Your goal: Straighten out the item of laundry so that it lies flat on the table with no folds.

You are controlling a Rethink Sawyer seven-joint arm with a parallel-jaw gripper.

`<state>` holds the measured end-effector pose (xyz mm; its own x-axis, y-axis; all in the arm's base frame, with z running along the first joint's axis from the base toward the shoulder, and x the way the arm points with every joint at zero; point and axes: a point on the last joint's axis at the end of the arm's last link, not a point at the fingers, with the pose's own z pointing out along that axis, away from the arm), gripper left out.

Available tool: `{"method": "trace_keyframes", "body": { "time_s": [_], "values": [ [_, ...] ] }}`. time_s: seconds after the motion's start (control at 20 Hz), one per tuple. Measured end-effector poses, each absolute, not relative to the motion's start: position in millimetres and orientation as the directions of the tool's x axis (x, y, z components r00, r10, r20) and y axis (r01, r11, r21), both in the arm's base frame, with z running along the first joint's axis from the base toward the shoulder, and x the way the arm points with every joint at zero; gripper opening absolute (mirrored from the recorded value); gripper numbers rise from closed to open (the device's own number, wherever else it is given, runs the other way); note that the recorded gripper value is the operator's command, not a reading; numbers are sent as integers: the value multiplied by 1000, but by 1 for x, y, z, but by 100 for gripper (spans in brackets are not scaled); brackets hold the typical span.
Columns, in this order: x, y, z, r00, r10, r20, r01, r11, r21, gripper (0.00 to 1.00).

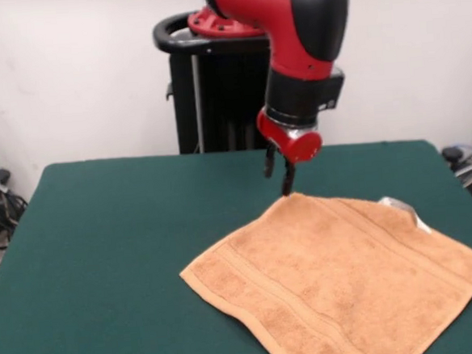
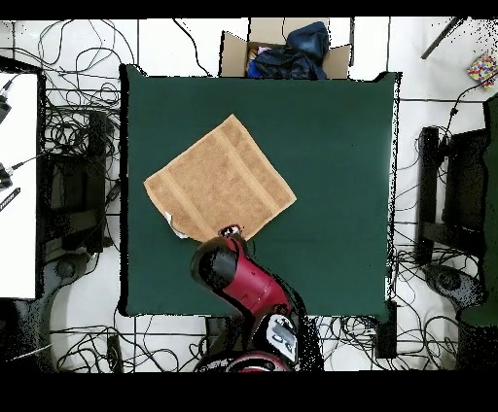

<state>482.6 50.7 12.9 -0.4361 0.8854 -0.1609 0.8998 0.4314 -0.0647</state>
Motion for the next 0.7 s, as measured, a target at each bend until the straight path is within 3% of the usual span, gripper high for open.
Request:
{"method": "trace_keyframes", "body": {
  "time_s": [0.35,0.7],
  "values": [
    [487,60,-2,-425,881,-208,904,427,-39,100],
    [479,109,-12,-454,869,-196,890,454,-48,100]
  ]
}}
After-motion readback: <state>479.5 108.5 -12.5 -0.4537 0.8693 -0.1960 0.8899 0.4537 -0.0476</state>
